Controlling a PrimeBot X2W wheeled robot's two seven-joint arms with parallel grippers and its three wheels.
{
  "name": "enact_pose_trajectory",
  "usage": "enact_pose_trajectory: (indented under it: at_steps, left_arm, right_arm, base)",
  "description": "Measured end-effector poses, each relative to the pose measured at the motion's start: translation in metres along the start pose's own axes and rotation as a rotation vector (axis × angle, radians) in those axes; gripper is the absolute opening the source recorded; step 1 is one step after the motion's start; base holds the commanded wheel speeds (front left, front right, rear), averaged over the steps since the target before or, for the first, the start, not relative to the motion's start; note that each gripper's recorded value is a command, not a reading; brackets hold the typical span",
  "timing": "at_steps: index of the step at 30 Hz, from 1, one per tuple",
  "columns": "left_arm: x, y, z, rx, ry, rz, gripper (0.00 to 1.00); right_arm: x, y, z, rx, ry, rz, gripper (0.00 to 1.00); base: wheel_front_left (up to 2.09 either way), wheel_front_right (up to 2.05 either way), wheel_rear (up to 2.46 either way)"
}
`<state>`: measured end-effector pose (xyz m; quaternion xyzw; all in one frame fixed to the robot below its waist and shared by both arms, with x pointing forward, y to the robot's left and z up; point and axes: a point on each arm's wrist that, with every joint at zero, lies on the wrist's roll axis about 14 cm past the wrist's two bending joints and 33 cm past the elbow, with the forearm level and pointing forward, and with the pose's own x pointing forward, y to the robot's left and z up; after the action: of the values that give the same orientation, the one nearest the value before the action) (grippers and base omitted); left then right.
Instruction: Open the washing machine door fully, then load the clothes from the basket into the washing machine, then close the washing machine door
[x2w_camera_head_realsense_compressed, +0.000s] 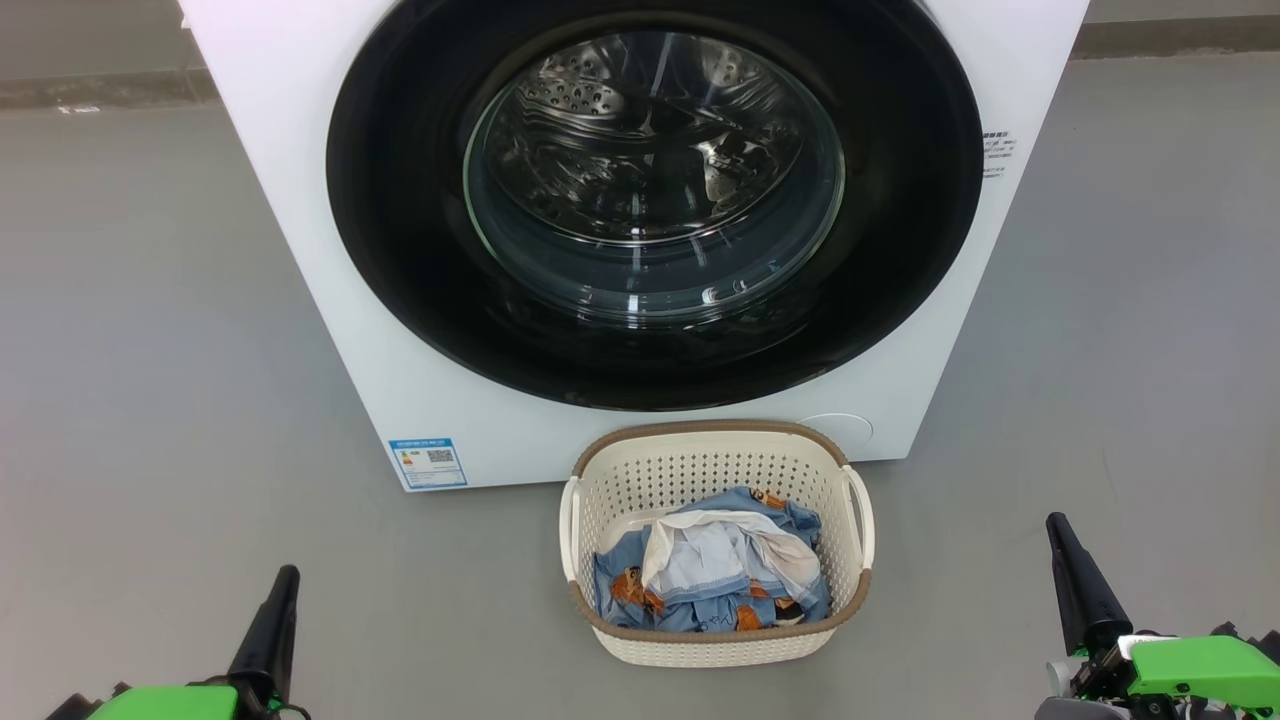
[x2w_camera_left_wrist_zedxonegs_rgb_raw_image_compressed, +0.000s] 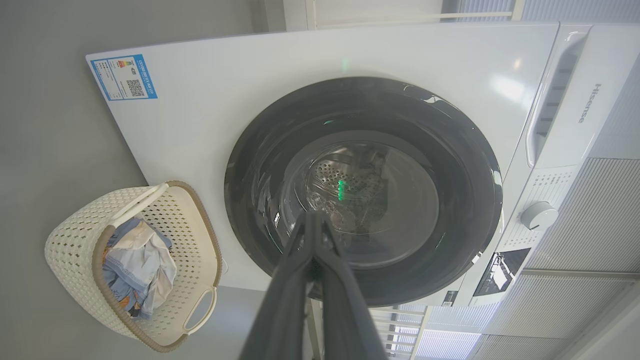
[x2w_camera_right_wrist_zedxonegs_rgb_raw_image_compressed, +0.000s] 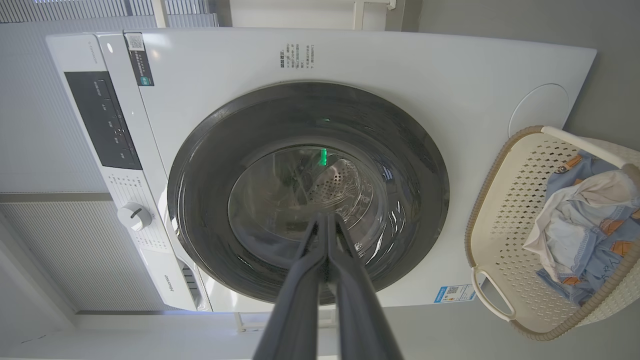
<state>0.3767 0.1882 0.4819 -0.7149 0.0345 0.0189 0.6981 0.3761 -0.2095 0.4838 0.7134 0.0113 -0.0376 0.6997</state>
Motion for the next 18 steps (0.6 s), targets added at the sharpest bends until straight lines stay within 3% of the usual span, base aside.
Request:
enact_pose_trajectory:
  at_steps: [18]
  left_arm:
    - [0.0,0.0,0.0001,0.0,0.0,0.0,0.0]
  right_arm:
    - [0.0,0.0,0.0001,0.0,0.0,0.0,0.0]
  base:
    - [0.0,0.0,0.0]
